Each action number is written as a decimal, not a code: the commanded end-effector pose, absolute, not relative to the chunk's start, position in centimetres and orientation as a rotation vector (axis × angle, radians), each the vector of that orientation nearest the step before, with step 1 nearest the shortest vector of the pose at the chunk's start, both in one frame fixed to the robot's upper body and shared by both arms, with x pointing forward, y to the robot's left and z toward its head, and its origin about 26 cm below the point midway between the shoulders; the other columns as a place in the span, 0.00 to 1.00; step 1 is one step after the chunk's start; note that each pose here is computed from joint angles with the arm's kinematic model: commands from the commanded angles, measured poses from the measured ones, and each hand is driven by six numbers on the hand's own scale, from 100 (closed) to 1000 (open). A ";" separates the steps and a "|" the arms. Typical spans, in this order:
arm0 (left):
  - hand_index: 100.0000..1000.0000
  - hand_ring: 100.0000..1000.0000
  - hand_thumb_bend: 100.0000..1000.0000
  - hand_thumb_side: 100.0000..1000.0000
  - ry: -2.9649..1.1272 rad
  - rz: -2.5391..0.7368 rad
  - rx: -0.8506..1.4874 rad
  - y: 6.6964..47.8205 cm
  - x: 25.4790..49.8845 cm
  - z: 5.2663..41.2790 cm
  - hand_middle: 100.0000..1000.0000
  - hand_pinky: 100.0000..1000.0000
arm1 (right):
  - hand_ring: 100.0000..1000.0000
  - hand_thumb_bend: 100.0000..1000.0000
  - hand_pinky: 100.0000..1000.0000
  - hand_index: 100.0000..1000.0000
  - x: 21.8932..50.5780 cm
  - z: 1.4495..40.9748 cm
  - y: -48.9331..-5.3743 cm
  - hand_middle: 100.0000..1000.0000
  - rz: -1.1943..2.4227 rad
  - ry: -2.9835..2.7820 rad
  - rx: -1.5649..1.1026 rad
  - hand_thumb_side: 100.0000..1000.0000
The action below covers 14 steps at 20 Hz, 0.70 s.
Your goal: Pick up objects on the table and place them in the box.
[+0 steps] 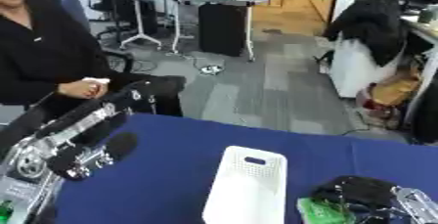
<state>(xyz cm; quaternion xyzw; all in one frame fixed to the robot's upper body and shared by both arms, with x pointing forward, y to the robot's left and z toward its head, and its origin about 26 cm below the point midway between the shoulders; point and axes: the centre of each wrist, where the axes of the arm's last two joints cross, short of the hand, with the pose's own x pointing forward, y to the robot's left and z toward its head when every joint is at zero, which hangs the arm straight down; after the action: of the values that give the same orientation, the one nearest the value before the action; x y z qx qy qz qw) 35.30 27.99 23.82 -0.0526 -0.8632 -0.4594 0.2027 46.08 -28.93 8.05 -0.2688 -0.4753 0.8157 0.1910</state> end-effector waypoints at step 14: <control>1.00 1.00 0.00 0.86 -2.465 -1.707 -0.107 27.6 35.1 24.9 1.00 0.99 | 0.85 0.61 0.83 0.95 48.0 13.5 -30.4 0.90 2.166 -1.344 -0.929 1.00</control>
<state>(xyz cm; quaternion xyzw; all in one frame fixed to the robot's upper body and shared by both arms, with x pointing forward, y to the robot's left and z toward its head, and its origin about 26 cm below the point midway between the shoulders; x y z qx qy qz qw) 35.31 27.85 23.77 -0.0531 -0.8623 -0.4611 0.2027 47.65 -29.58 11.83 -0.3137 -0.4892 0.7858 0.2118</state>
